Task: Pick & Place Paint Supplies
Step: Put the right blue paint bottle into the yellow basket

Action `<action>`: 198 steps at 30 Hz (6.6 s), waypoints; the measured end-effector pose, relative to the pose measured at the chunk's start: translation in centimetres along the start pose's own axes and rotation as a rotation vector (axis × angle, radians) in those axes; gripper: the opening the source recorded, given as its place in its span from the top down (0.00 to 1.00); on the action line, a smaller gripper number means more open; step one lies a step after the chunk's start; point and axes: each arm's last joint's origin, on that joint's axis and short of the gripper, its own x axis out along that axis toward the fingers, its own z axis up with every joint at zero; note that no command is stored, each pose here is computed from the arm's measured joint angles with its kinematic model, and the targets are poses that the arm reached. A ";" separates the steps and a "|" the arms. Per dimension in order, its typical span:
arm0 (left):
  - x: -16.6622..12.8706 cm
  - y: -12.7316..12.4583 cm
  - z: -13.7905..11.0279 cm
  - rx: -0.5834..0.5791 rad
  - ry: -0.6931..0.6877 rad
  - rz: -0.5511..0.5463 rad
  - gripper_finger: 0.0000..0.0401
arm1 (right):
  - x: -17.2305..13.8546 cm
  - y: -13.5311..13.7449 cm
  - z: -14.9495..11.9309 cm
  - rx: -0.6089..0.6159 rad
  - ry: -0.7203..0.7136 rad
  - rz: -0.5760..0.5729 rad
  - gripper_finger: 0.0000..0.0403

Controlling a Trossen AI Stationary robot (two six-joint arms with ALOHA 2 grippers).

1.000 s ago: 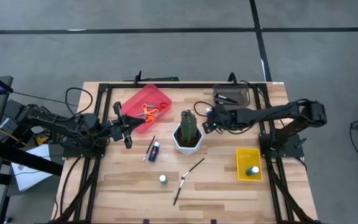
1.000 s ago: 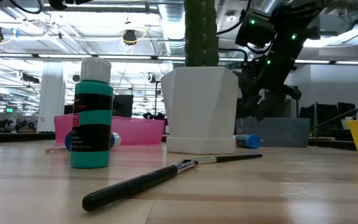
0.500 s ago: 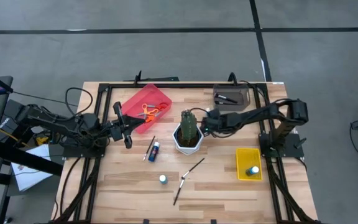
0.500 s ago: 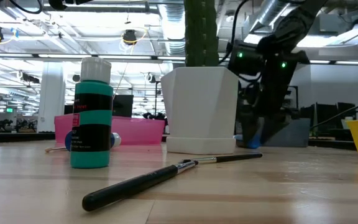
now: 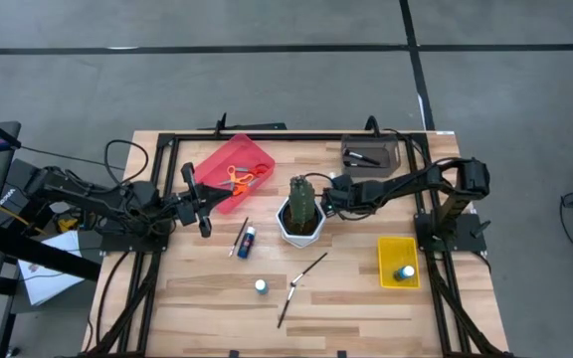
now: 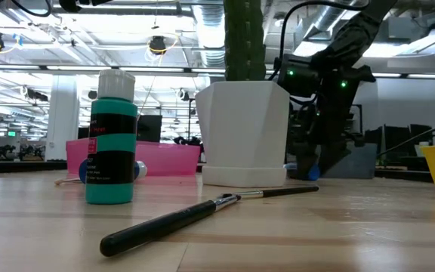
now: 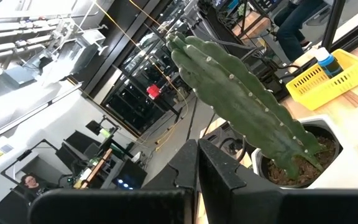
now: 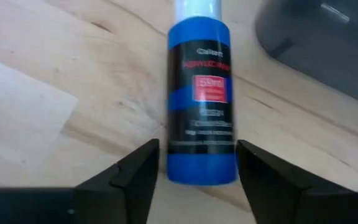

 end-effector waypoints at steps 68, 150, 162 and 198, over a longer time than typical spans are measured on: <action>1.2 -2.7 3.2 -0.270 -0.407 -0.253 0.87 | -26.6 0.2 -10.3 -0.475 -0.758 0.986 0.69; 10.2 -8.3 7.3 -0.526 -0.566 -0.346 0.37 | -23.9 11.4 -3.1 -0.624 -1.204 1.030 0.69; 10.2 -8.2 7.3 -0.529 -0.565 -0.339 0.67 | -24.0 11.4 -3.2 -0.629 -1.204 1.038 0.69; 11.9 -8.4 6.3 -0.397 -0.286 -0.456 0.71 | -27.5 8.9 -5.8 -0.706 -1.182 0.853 0.46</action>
